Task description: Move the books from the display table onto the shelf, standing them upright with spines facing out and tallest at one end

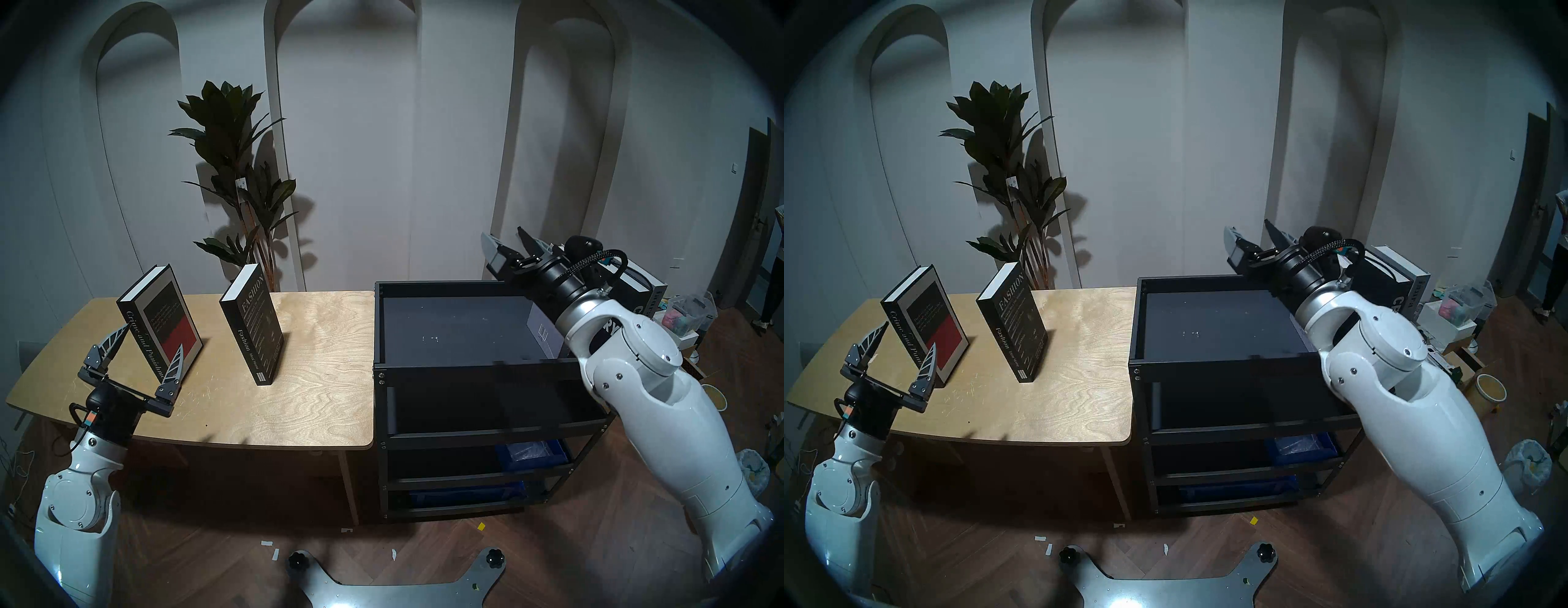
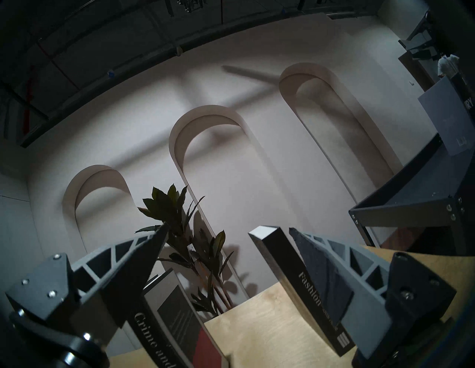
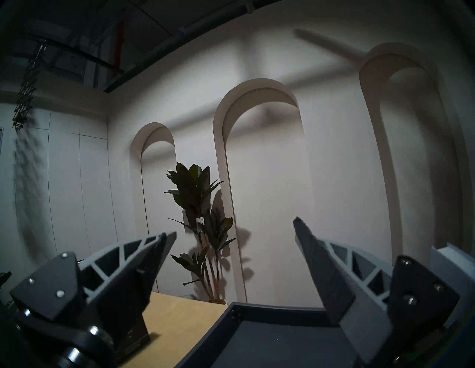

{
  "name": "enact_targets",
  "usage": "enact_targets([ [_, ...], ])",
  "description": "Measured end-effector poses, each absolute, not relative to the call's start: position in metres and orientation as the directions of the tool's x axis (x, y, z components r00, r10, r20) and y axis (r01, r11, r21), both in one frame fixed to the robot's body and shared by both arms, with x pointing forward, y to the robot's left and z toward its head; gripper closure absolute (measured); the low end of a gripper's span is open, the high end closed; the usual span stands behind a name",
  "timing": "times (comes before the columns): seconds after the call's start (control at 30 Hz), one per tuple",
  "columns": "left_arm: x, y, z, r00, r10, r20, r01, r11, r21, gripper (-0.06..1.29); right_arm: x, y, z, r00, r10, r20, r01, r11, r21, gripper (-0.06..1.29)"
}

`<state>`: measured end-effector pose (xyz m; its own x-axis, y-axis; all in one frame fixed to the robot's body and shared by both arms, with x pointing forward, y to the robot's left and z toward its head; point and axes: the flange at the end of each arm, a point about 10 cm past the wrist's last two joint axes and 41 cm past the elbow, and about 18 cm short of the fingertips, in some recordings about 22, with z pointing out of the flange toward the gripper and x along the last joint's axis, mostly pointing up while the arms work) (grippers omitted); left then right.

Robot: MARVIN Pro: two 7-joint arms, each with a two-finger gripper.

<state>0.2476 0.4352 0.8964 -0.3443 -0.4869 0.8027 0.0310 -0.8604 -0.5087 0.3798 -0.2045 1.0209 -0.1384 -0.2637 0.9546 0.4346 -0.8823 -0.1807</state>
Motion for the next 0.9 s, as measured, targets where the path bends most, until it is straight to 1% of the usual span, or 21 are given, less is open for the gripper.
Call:
enact_targets([
  [0.17, 0.236, 0.449, 0.889, -0.325, -0.489, 0.810, 0.017, -0.859, -0.512, -0.04, 0.363, -0.183, 1.009, -0.092, -0.264, 0.960, 0.409, -0.889, -0.206, 0.03],
  [0.37, 0.229, 0.457, 0.890, -0.343, -0.465, 0.816, -0.006, -0.868, -0.497, -0.04, 0.352, -0.157, 0.991, -0.040, -0.253, 0.967, 0.374, -0.901, -0.220, 0.03],
  [0.47, 0.229, 0.456, 0.894, -0.377, -0.423, 0.824, -0.023, -0.885, -0.464, -0.04, 0.348, -0.142, 0.983, -0.017, -0.246, 0.969, 0.367, -0.903, -0.223, 0.03],
  [0.57, 0.231, 0.446, 0.900, -0.426, -0.337, 0.840, -0.061, -0.915, -0.398, -0.04, 0.346, -0.128, 0.973, 0.006, -0.231, 0.973, 0.360, -0.907, -0.217, 0.03],
  [0.77, 0.240, 0.423, 0.902, -0.473, -0.217, 0.854, -0.131, -0.941, -0.312, -0.04, 0.352, -0.112, 0.955, 0.032, -0.198, 0.980, 0.351, -0.916, -0.196, 0.03],
  [0.9, 0.245, 0.415, 0.905, -0.494, -0.170, 0.852, -0.159, -0.946, -0.281, -0.04, 0.357, -0.094, 0.943, 0.047, -0.184, 0.982, 0.365, -0.912, -0.188, 0.03],
])
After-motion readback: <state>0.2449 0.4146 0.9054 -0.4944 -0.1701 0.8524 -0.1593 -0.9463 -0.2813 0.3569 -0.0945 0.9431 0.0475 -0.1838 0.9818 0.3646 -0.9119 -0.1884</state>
